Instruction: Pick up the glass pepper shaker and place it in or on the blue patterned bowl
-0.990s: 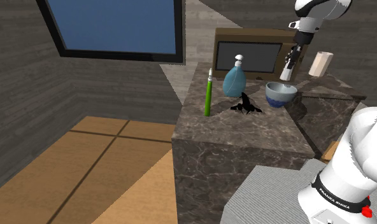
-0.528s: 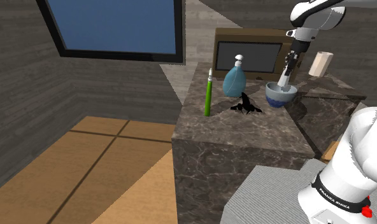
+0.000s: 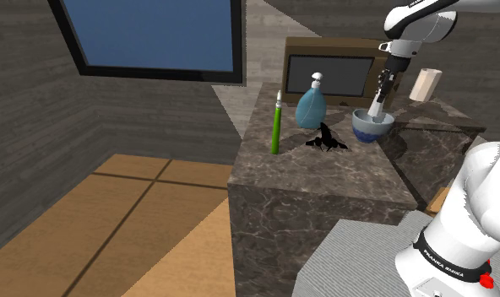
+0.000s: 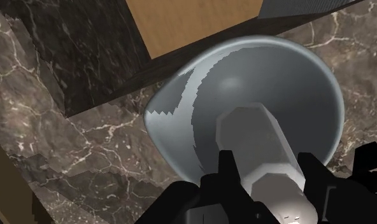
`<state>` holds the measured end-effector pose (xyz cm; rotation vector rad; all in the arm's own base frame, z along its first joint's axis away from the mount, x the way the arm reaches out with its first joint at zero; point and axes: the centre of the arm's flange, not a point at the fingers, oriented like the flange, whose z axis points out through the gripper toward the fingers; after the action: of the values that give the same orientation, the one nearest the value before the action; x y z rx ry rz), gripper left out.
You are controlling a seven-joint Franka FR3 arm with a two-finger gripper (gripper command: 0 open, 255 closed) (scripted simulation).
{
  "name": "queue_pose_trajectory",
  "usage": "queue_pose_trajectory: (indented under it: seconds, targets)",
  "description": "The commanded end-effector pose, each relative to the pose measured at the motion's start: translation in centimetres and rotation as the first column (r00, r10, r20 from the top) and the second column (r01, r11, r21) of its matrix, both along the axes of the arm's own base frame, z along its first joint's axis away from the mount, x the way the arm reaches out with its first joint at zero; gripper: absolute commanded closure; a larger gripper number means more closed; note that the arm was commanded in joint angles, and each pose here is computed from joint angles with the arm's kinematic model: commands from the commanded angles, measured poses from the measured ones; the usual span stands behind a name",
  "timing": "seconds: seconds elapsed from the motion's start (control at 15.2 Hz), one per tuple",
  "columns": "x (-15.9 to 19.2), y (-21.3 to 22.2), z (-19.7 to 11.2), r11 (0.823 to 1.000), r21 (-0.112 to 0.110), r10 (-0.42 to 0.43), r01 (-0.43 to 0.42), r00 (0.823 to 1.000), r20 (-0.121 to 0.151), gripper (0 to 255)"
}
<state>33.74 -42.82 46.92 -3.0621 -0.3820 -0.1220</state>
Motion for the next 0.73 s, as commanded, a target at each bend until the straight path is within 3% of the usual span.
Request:
queue_pose_trajectory:
  seconds: [0.0, 0.33, 0.59, 0.66]
  targets:
    - [0.0, 0.0, 0.0, 1.000, 0.000, 0.000, 0.000, 1.000, 0.000, 0]
    - [0.0, 0.0, 0.0, 1.000, 0.000, 0.000, 0.000, 1.000, 0.000, 0]
    - [-0.4, -0.3, 5.0, 1.000, 0.000, 0.000, 0.000, 1.000, 0.000, 0]
    - [-0.4, -0.3, 5.0, 1.000, 0.000, 0.000, 0.000, 1.000, 0.000, 0]
